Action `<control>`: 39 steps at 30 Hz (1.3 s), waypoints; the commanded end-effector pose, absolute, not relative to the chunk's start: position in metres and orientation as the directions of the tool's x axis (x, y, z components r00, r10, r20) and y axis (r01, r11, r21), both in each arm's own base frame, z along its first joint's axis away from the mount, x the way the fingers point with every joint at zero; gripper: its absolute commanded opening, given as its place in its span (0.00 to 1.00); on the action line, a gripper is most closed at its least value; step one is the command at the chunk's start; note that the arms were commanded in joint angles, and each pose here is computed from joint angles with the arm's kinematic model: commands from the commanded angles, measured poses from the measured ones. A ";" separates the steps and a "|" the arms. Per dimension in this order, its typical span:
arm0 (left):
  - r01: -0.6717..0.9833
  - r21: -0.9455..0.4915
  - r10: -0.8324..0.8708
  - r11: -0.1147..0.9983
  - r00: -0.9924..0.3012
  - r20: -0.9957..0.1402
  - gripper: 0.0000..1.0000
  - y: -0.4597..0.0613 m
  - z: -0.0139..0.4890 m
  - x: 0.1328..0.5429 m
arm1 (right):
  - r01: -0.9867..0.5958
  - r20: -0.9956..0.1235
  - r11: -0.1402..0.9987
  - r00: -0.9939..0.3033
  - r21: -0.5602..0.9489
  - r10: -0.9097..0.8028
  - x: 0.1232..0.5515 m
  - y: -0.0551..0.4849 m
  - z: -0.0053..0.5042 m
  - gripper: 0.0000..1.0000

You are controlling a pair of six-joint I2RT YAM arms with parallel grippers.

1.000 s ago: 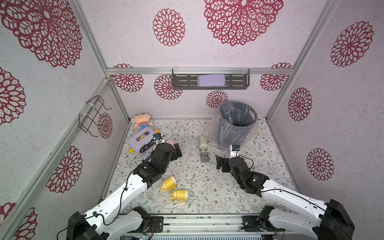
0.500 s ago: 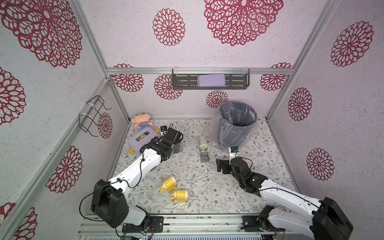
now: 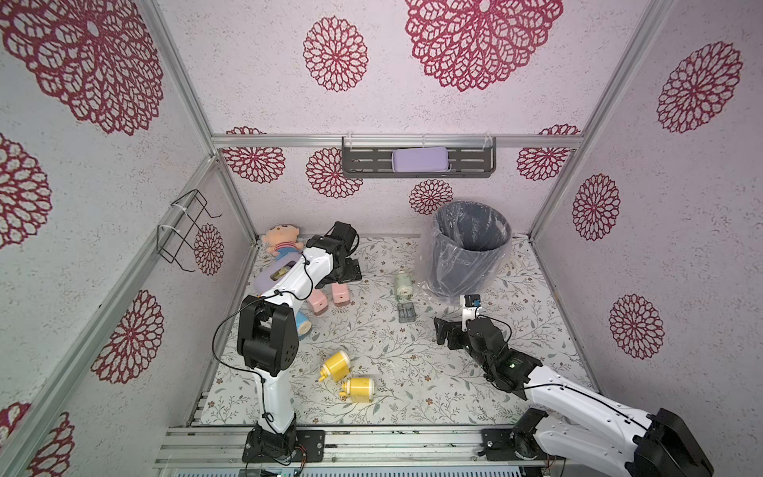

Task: Take out the pencil sharpener tray and clean the shavings
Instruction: Pick up the pencil sharpener from the center of the board.

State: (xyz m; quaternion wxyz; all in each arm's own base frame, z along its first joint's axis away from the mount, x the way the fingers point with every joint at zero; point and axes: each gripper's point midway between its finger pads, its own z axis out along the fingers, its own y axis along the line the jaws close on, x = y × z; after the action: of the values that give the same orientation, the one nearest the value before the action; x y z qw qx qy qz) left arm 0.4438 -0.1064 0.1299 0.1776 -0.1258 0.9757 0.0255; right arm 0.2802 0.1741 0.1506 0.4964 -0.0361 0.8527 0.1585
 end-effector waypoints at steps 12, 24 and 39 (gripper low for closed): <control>-0.277 -0.013 -0.277 0.961 -0.957 -0.090 0.97 -0.096 0.084 0.447 | -0.259 -0.863 0.929 -0.493 0.265 0.109 0.282 0.183 0.159 0.99; -0.284 -0.016 -0.284 0.959 -0.958 -0.046 0.99 -0.103 0.065 0.457 | -0.288 -0.863 0.916 -0.493 0.279 0.108 0.280 0.188 0.161 0.99; -0.286 -0.013 -0.286 0.958 -0.958 -0.013 0.61 -0.109 0.045 0.459 | -0.347 -0.874 0.907 -0.484 0.240 0.046 0.274 0.191 0.156 0.99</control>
State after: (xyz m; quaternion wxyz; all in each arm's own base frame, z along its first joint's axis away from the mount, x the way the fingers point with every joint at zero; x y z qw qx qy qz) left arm 0.4613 -0.1051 0.0534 0.0182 -0.1485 0.9887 -0.0048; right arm 0.2727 0.1889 0.1454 0.4840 -0.0737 0.8504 0.1926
